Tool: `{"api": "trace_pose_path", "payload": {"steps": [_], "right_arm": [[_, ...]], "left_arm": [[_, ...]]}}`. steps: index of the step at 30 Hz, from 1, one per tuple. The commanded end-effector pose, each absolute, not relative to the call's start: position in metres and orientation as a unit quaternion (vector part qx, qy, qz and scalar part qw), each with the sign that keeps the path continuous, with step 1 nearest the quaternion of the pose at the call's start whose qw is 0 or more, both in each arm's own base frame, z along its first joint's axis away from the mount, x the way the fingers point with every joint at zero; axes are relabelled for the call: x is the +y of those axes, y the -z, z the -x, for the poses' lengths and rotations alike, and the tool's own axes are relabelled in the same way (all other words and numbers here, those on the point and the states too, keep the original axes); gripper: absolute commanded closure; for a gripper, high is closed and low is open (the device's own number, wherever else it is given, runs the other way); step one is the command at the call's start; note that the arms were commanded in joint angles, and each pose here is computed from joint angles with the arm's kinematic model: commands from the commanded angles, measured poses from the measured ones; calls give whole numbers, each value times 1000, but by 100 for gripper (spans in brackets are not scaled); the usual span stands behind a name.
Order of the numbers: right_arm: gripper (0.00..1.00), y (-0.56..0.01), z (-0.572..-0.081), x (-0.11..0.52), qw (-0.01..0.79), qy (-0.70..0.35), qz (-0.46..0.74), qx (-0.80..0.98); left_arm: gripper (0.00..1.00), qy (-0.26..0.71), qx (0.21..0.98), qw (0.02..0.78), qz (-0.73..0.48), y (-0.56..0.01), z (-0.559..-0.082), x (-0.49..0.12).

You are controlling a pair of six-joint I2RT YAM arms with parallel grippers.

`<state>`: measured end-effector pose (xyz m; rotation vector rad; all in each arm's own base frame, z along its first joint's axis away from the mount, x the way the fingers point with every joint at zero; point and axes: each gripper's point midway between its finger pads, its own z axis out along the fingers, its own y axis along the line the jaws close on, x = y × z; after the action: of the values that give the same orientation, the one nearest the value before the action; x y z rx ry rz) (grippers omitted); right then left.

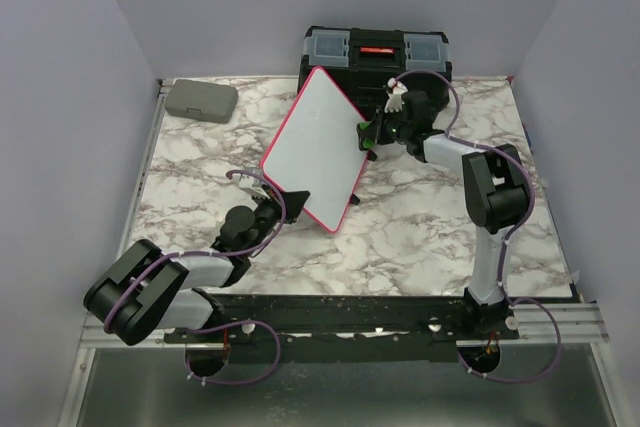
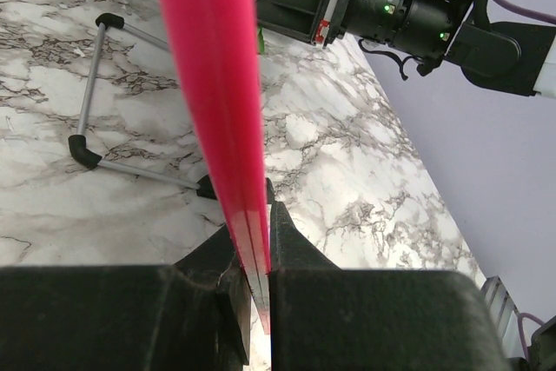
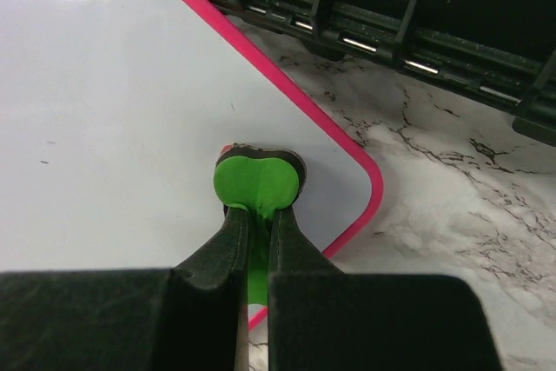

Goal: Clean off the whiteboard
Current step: Erase the whiteboard at the whiteboard stand.

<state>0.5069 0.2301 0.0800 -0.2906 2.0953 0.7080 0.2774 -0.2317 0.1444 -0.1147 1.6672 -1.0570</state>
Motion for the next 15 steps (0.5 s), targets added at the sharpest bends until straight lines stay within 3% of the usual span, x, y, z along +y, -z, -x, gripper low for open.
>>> {"api": "trace_pose_path", "payload": {"steps": [1,9,15], "right_arm": [[99,-56,-513,243,443,-258,102,853],[99,-79,-527,246,471,-267,82,837],[99,-90,-494,282,443,-332,151,819]], "left_arm": [[100,552,655,517,-18,-192,-251,-269],[100,552,656,515,-19,-192,-251,-269],[100,549,657,516,-20,-192,-251,-267]]}}
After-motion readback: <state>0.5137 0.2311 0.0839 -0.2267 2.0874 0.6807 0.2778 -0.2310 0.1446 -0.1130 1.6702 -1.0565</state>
